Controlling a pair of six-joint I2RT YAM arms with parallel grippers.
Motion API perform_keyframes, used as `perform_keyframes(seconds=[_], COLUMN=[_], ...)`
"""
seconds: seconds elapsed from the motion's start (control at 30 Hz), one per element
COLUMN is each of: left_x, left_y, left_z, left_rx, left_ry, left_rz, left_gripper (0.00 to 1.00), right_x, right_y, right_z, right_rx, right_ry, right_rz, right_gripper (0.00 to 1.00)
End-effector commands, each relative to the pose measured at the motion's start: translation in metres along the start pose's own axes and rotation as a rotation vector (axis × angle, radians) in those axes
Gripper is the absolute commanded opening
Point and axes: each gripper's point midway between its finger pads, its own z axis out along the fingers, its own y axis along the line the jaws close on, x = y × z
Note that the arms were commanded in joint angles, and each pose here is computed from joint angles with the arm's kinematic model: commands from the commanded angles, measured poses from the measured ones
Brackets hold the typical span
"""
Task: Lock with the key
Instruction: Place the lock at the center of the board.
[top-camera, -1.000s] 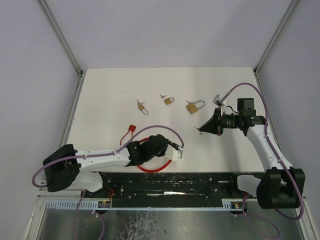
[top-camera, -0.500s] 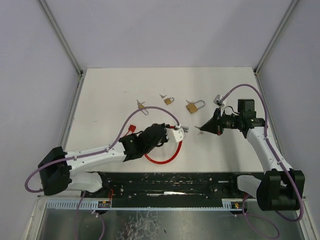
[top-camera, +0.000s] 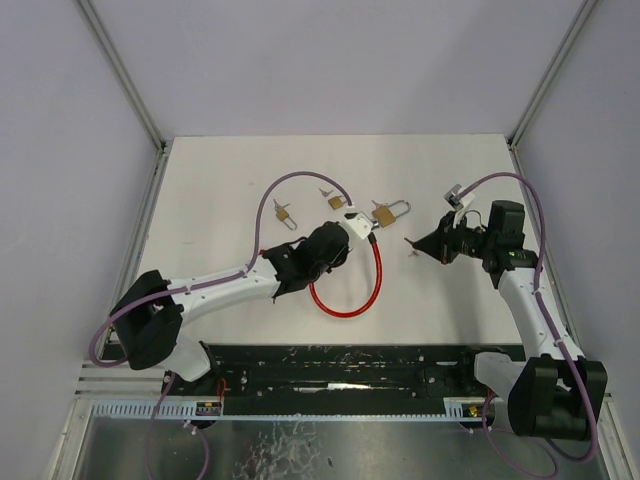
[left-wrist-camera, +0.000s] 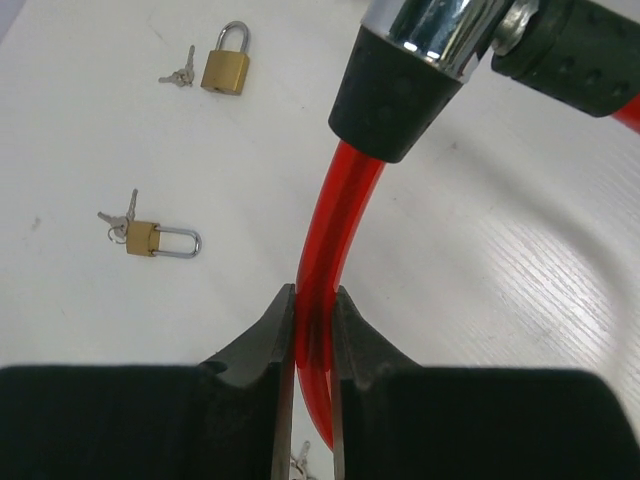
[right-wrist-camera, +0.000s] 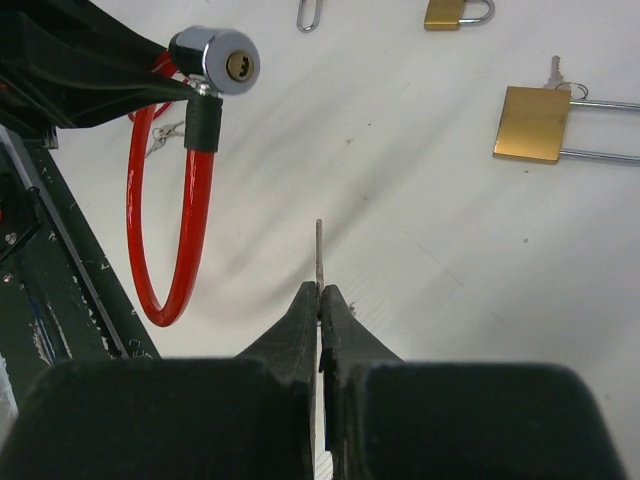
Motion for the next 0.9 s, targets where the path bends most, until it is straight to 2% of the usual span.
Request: perform_keyframes(seconds=[0.0,0.67,0.73,0.77,0.8,0.83,0.87], left_x=[-0.0314,-0.0288,-0.0285,-0.0285,-0.0283,-0.028,-0.028], left_y=[0.0101,0.0096,0.0092,0.01,0.0107,0.0108,0.0119], left_z=[-0.0054,-0.0027,-0.0026,-0.0024,-0.0023,-0.0023,-0.0022], left_rx=[-0.032,-0.035,-0.034,-0.037,-0.041,-0.044,-0.05], left_ry=[-0.081,-0.062,-0.061,-0.06,-0.06,-0.059,-0.06], left_rz=[-0.138,-0.127,-0.126,-0.126,-0.129,-0.131,-0.133], left_gripper=[0.0,0.0,0.05,0.15,0.37,0.6,0.8], right_x=[-0.0131,-0.0121,-0.0116,-0.0116,-0.0111,-0.0102,-0.0094], right_y=[-0.0041,-0.0032,-0.0032,-0.0031,-0.0034,-0.0043,-0.0047], right_z=[-0.0009,-0.0004,-0.0003,-0.0004,-0.0003,-0.0002,0.0], right_rx=[0.024,0.017,0.017,0.017,0.019,0.023,0.024], right_ry=[-0.045,-0.048,-0.048,-0.047,-0.046,-0.045,-0.044], right_rz=[-0.024,-0.017,-0.016,-0.015,-0.013,-0.012,-0.011], right_gripper=[0.0,0.02,0.03,0.07,0.24,0.48,0.81])
